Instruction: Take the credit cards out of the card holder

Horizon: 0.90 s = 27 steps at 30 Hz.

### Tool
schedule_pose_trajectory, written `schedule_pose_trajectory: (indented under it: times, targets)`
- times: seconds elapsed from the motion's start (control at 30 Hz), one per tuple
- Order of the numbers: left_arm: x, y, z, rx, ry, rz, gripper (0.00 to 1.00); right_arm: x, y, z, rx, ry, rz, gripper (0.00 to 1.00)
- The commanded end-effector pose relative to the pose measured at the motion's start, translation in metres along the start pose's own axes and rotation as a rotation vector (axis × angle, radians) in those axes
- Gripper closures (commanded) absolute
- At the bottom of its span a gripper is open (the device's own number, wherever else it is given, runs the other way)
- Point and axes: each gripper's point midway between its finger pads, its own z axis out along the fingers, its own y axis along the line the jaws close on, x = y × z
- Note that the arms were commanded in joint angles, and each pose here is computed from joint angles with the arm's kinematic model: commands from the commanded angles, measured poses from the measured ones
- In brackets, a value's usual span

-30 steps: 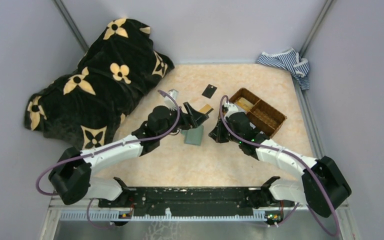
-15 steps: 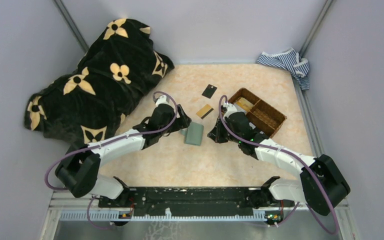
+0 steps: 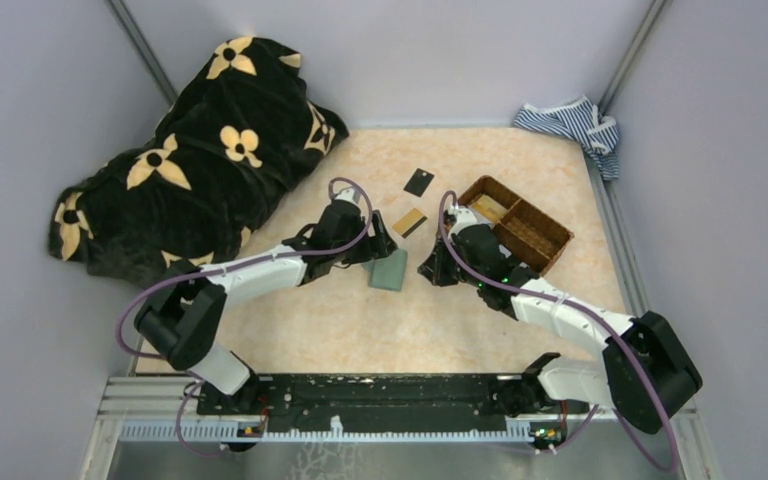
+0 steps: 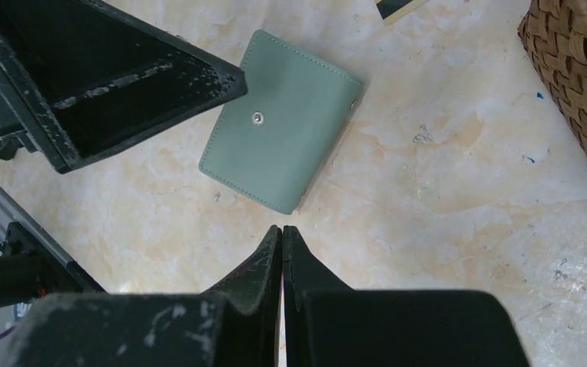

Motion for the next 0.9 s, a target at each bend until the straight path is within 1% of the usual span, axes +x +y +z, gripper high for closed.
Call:
schedule_pose_trajectory:
  times: [0.0,0.23,0.47,0.73,0.87]
  targets:
    - [0.004,-0.024,0.009,0.093,0.044,0.017,0.13,-0.021,0.01,-0.006,-0.021,-0.07,-0.029,1.0]
    - [0.017,-0.034,0.012,0.132,0.09,0.009,0.14,-0.019,0.006,-0.006,-0.01,-0.07,-0.025,1.0]
    - [0.015,-0.047,0.005,0.182,0.089,0.004,0.14,-0.019,0.006,-0.006,-0.015,-0.069,-0.02,1.0]
    - [0.021,-0.071,0.007,0.257,0.101,0.006,0.15,-0.029,0.005,-0.022,-0.016,-0.132,0.029,1.0]
    - [0.027,-0.084,0.011,0.28,0.115,0.014,0.15,-0.028,-0.002,-0.028,0.006,-0.14,0.033,1.0]
